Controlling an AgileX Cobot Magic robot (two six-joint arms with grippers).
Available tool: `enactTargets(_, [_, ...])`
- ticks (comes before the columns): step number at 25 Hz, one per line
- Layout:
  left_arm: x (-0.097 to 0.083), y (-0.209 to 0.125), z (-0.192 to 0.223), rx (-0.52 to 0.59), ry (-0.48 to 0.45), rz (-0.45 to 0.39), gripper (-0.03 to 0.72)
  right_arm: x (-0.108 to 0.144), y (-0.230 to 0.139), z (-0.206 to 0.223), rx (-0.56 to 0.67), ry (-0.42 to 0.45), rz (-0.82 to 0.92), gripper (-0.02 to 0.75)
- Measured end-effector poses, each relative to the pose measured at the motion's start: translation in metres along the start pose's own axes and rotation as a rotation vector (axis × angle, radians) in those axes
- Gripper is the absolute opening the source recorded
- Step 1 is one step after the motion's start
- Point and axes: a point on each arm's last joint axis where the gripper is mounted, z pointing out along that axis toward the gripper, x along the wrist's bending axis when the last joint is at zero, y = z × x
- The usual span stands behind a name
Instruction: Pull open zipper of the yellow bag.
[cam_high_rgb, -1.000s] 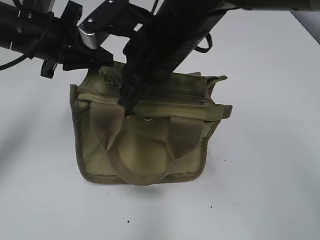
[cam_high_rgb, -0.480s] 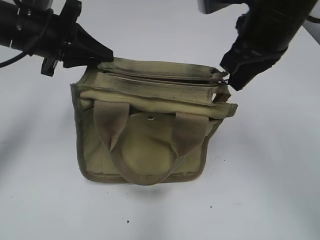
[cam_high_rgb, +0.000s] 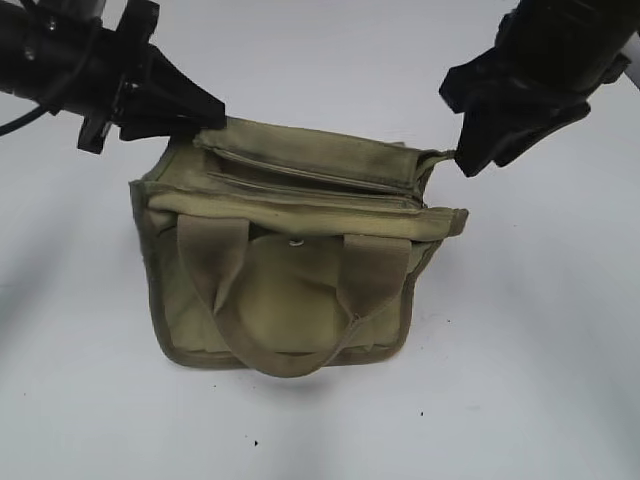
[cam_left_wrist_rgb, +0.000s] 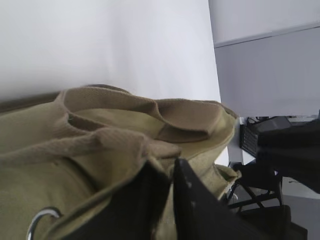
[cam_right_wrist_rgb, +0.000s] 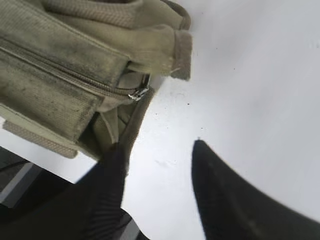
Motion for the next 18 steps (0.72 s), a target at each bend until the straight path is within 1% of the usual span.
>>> enactTargets(2, [-0.008, -0.004, -0.01, 0.004, 0.015, 0.05, 0.189, 0.002, -0.005, -0.01, -0.023, -0.009, 0.025, 0.41])
enactTargets(4, [-0.02, -0.01, -0.025, -0.001, 0.051, 0.131, 0.267, 0.006, -0.015, -0.025, -0.054, -0.024, 0.032, 0.503])
enactTargets(5, [-0.03, -0.015, -0.036, 0.001, 0.062, 0.18, 0.287, 0.008, -0.023, -0.032, -0.064, -0.032, 0.034, 0.527])
enactTargets(8, [-0.055, -0.032, -0.07, -0.046, 0.155, 0.325, 0.316, 0.014, -0.052, -0.044, -0.073, -0.052, 0.032, 0.554])
enactTargets(9, [-0.064, -0.039, -0.084, -0.066, 0.203, 0.371, 0.319, 0.015, -0.064, -0.045, -0.066, -0.054, 0.032, 0.558])
enactTargets(11, [-0.076, -0.056, -0.111, -0.109, 0.319, 0.43, 0.321, 0.021, -0.089, -0.05, -0.071, -0.056, 0.032, 0.561])
enactTargets(13, [-0.089, -0.077, -0.14, -0.166, 0.426, 0.469, 0.321, 0.025, -0.114, -0.051, -0.071, -0.057, 0.032, 0.563])
enactTargets(15, [-0.095, -0.1, -0.164, -0.231, 0.525, 0.479, 0.323, 0.03, -0.142, -0.05, -0.072, -0.058, 0.033, 0.563])
enactTargets(18, [-0.097, -0.149, -0.193, -0.339, 0.618, 0.515, 0.323, 0.034, -0.179, -0.045, -0.069, -0.077, 0.026, 0.563])
